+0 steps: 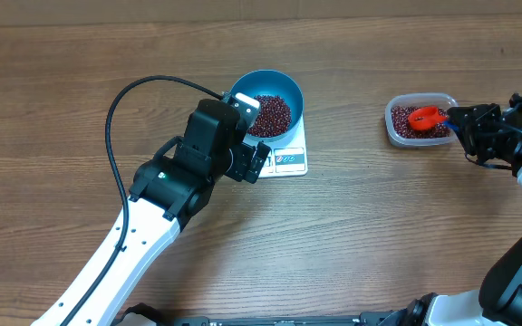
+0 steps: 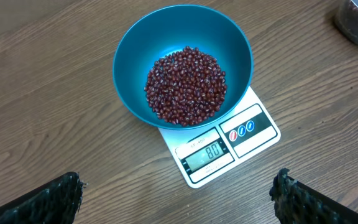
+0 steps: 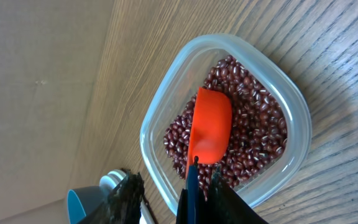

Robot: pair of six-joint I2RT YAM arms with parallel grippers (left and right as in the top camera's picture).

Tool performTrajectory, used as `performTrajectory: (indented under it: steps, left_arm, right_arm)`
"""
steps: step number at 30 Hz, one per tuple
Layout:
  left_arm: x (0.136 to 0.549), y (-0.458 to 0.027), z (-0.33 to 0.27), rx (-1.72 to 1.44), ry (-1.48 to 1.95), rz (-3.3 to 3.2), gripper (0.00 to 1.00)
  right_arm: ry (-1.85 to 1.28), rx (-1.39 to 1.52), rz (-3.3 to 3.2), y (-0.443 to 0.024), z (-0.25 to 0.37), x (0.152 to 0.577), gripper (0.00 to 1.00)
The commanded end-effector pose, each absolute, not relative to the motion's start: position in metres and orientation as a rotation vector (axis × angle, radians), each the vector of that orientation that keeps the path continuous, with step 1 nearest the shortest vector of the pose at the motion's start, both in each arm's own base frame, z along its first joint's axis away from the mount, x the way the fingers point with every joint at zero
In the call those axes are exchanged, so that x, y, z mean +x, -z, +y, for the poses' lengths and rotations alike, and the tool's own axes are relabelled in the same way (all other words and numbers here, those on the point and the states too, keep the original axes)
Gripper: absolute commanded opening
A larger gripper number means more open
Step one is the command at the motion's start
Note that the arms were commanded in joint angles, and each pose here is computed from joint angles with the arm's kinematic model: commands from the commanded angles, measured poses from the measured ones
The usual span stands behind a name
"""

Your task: Scoop item into bowl and weigh 150g on scale

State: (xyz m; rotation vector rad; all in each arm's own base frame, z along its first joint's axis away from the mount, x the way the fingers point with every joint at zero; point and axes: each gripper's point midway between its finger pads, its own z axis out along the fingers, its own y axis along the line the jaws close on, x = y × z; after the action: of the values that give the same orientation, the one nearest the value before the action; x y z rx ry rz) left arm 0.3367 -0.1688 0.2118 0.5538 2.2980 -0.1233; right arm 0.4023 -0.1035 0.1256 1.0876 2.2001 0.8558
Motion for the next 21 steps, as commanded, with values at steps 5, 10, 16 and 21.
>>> performTrajectory:
  steps: [5, 10, 16, 21]
  left_arm:
    - [0.3351, -0.2195, -0.1688, 0.559, 0.135, 2.276, 1.00]
    - [0.3351, -0.2195, -0.1688, 0.559, 0.135, 2.276, 1.00]
    - [0.3351, -0.2195, -0.1688, 0.559, 0.135, 2.276, 1.00]
    - [0.3351, -0.2195, -0.1688, 0.559, 0.135, 2.276, 1.00]
  right_arm:
    - [-0.823, 1.075, 2.195, -0.1298, -0.1070, 0.4075, 0.35]
    - [-0.824, 1.071, 2.206, -0.1285, -0.1007, 0.4088, 0.35]
    - [-0.776, 1.172, 2.189, -0.1234, -0.1025, 0.4107, 0.35]
    - [-0.748, 1.173, 2.186, -0.1229, -0.1050, 0.4120, 0.32]
